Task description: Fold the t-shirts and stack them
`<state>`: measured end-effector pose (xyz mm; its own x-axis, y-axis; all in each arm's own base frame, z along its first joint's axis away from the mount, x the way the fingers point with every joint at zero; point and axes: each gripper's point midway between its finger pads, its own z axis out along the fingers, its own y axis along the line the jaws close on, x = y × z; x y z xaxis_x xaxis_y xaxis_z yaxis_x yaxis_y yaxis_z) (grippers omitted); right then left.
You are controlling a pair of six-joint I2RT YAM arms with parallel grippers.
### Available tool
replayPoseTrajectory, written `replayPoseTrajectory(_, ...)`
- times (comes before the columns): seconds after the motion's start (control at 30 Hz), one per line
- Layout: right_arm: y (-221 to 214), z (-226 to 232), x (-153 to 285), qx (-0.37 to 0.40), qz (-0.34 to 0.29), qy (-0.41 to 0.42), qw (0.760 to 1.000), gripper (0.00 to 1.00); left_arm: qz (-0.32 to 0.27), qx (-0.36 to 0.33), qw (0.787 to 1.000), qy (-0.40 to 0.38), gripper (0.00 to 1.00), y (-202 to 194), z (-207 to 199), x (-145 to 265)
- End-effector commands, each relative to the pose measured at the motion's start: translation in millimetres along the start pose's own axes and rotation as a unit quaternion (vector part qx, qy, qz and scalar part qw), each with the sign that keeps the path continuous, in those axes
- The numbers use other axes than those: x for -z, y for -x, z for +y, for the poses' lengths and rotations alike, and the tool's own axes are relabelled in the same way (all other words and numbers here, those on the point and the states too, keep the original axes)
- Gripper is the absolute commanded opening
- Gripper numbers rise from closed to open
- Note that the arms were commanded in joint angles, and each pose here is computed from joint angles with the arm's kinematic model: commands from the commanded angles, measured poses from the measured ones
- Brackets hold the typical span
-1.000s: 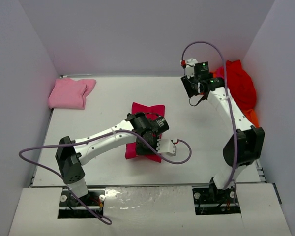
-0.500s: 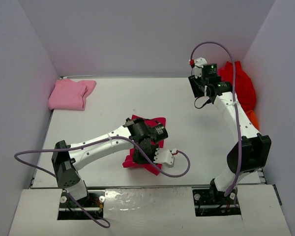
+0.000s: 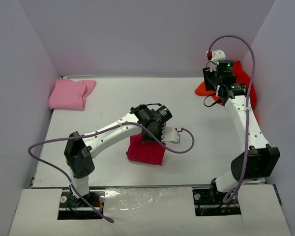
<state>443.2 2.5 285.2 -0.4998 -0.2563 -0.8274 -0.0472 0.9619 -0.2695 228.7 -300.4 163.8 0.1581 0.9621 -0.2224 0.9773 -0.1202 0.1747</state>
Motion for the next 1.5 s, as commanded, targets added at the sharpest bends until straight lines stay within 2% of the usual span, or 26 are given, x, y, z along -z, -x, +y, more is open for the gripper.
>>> replayPoseTrajectory(0.0,65,-40,49,-0.063,-0.129,-0.053,0.988,0.48,-0.032,-0.01,0.997,0.069,0.0,12,45,9)
replayPoseTrajectory(0.27,69,-44,55,-0.057,-0.135,-0.06,0.987,0.51,-0.04,0.001,0.996,0.081,0.0,10,81,-17)
replayPoseTrajectory(0.77,59,-42,53,-0.047,-0.126,-0.058,0.989,0.51,-0.051,0.062,0.99,0.117,0.0,-7,154,-56)
replayPoseTrajectory(0.87,57,-42,51,-0.045,-0.122,-0.058,0.99,0.52,-0.046,0.079,0.986,0.138,0.18,-9,165,-62)
replayPoseTrajectory(0.93,55,-42,50,-0.044,-0.121,-0.06,0.99,0.52,-0.053,0.097,0.982,0.154,0.42,-8,174,-59)
replayPoseTrajectory(0.97,54,-42,50,-0.042,-0.12,-0.06,0.99,0.52,-0.058,0.105,0.98,0.161,0.5,-8,179,-57)
replayPoseTrajectory(1.03,55,-43,51,-0.042,-0.121,-0.061,0.99,0.52,-0.066,0.129,0.972,0.182,0.58,-10,192,-50)
replayPoseTrajectory(1.13,57,-43,53,-0.042,-0.125,-0.061,0.989,0.52,-0.101,0.186,0.95,0.23,0.64,-11,219,-24)
replayPoseTrajectory(1.3,56,-44,58,-0.045,-0.126,-0.063,0.989,0.57,-0.127,0.286,0.903,0.294,0.65,-42,249,30)
replayPoseTrajectory(1.33,54,-44,58,-0.045,-0.123,-0.061,0.99,0.58,-0.135,0.308,0.896,0.291,0.65,-52,249,38)
replayPoseTrajectory(1.47,47,-34,53,-0.04,-0.11,-0.038,0.992,0.61,-0.132,0.369,0.896,0.209,0.65,-82,210,39)
